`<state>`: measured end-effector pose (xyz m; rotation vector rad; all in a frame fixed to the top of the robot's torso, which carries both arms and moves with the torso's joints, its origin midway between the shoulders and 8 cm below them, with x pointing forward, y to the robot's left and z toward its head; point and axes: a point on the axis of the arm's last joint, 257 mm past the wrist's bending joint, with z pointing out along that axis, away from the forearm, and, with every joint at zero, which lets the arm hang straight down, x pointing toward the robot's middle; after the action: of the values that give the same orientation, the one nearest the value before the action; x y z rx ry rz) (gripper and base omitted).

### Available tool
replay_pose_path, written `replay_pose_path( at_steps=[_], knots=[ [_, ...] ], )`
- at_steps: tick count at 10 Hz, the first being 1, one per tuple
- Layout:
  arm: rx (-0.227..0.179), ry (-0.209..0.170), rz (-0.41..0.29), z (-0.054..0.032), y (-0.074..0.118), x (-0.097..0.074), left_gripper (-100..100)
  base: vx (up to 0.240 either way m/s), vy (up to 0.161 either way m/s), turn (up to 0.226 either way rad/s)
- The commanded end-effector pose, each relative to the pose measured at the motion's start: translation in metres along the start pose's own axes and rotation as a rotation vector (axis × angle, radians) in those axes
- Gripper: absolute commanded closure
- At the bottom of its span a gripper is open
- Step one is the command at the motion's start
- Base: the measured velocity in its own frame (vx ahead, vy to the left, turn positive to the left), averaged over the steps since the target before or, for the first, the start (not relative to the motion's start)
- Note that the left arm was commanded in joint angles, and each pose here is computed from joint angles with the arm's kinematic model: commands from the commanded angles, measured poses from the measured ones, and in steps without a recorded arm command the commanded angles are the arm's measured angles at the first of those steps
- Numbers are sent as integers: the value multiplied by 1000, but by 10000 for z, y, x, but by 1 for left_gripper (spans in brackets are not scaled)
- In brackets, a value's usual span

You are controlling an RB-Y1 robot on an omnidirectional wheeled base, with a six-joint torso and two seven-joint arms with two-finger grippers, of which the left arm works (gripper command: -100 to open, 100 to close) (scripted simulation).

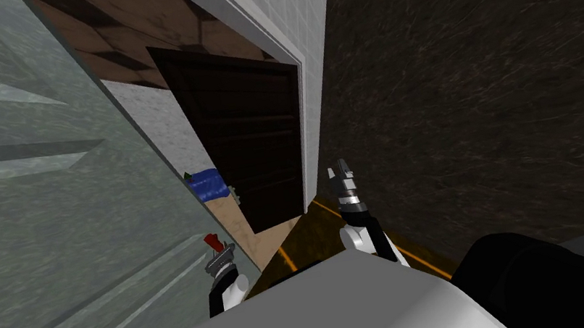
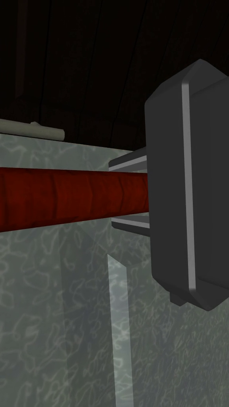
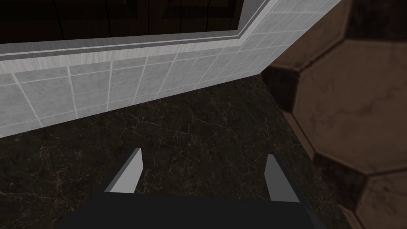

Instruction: Push the door open

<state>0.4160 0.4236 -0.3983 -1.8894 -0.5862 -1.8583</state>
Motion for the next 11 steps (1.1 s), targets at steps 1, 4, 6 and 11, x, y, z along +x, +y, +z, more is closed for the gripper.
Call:
replay_pose_path(
  at_steps=[1, 4, 6, 11],
  knots=[
    [41, 22, 1, 61, -170, 87, 100, 137, 56, -43],
    [115, 24, 2, 87, -439, 90, 100, 167, 96, -57],
    [150, 25, 2, 93, -562, 91, 100, 104, 53, -30],
    [242, 26, 3, 90, -888, 90, 100, 94, 55, -39]
  ],
)
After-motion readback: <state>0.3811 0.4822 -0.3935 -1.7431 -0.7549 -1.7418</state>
